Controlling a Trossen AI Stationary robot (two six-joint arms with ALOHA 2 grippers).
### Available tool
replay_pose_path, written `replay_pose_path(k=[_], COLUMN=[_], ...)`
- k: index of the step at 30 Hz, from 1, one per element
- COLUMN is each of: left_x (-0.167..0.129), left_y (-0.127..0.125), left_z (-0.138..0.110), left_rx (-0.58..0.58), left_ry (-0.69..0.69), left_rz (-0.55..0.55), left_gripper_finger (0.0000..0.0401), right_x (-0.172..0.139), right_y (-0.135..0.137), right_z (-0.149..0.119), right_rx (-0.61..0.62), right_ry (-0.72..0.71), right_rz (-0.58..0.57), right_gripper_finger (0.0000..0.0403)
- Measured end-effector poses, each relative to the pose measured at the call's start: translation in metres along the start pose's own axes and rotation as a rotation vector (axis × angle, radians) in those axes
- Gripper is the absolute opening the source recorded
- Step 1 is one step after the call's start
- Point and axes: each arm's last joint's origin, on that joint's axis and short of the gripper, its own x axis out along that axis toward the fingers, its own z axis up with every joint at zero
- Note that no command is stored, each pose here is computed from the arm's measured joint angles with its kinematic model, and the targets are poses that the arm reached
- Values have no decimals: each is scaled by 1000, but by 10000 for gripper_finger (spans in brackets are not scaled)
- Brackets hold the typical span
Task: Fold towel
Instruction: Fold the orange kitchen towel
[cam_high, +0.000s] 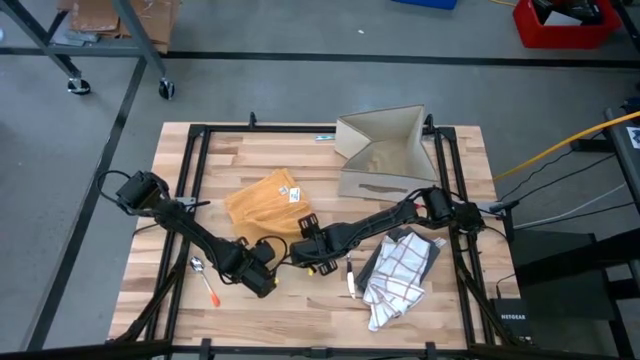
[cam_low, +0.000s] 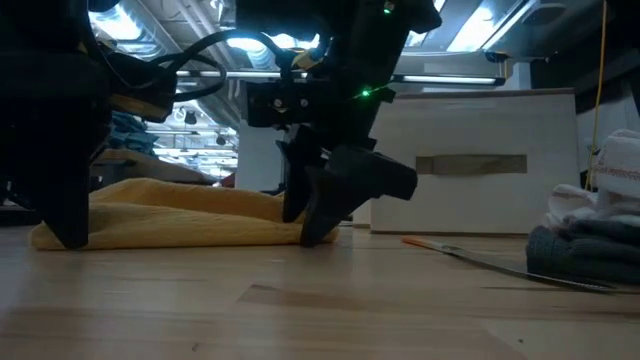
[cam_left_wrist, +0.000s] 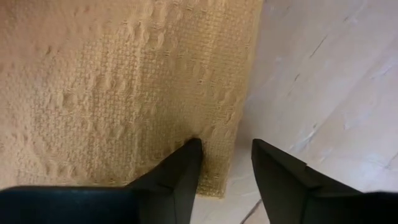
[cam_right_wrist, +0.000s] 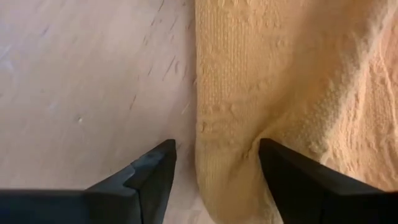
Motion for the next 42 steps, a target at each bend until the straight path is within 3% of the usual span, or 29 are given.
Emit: replay_pose_path(k=[13,24,29,32,38,42], left_x=[0,1,1,0,-14,-28], left_y=[1,0,0,-1,-20,-35], left_z=[-1,-1,-1,-2,-7,-12], left_rx=[-10,8,-5,-26,-26,-5], left_ry=[3,-1,-2,0,8,-1], left_rz=[4,2,4,2,-78,-141], left_gripper_finger=[8,26,5,5,2,1], right_x=[4,4,4,4,-7,-21], right_y=[-3,-3,-3,-2,9,22], right_z=[2,5,5,4,2,6], right_rx=[45,65,64,60,150,137], right_ry=[-30,-58,-63,-63,-1,39], right_rz=[-7,-7,19,55,228,331], right_gripper_finger=[105,87,39,9,10,9])
